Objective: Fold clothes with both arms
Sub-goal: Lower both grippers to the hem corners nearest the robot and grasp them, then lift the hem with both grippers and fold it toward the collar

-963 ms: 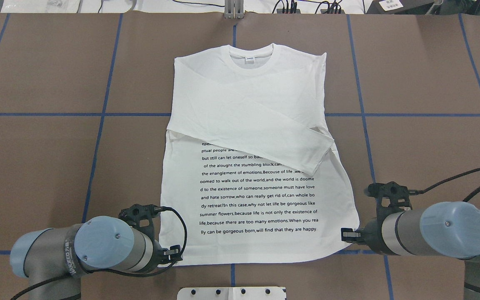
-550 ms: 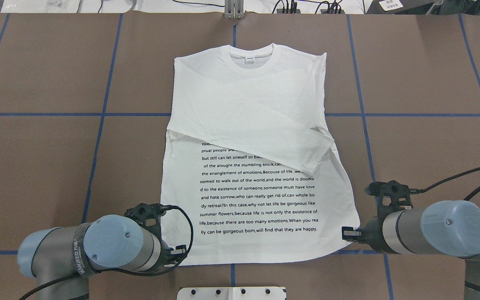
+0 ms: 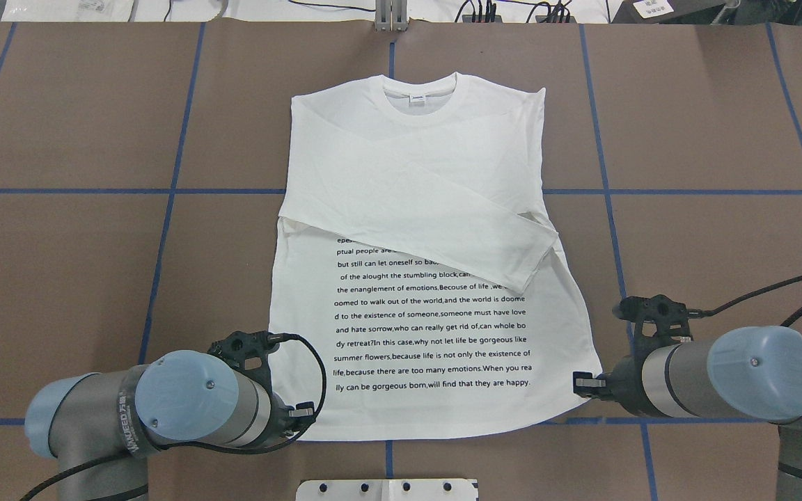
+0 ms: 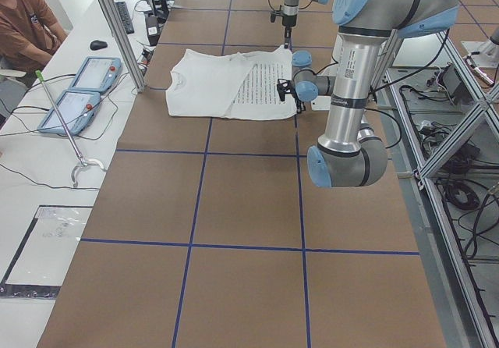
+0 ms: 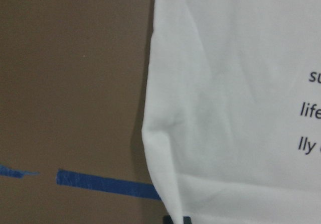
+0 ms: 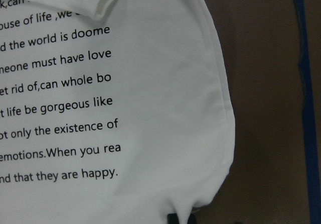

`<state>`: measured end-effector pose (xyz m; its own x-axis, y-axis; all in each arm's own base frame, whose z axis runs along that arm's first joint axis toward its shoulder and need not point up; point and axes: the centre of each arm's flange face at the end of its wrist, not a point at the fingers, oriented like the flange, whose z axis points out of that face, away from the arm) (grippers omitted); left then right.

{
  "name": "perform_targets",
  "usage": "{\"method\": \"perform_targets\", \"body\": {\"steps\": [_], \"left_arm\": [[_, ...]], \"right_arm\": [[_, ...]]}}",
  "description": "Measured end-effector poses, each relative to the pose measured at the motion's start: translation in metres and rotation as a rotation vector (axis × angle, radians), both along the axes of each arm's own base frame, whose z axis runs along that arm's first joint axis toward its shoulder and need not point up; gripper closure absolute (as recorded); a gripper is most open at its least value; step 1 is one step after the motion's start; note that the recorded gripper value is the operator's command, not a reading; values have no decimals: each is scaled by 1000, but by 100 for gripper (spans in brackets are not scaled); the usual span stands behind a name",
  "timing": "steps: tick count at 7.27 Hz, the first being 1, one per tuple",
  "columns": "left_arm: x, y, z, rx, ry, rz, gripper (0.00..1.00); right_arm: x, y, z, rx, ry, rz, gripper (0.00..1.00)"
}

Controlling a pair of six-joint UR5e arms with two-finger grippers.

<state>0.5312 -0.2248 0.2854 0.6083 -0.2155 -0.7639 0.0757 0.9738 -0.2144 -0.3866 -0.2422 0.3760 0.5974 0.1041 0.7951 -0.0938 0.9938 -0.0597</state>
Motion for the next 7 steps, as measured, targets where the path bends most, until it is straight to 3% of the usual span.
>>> {"method": "perform_targets", "body": {"steps": [2, 4, 7], "left_arm": [[-30, -2, -27, -1, 23, -18, 100], [-72, 6, -51, -2, 28, -19, 100], [-117, 46, -69, -28, 43, 69, 100]], "right_arm": [[16, 0, -17, -23, -42, -21, 100], [41, 11, -34, -71, -88, -87, 100], [77, 36, -60, -218, -184, -296, 100]]}}
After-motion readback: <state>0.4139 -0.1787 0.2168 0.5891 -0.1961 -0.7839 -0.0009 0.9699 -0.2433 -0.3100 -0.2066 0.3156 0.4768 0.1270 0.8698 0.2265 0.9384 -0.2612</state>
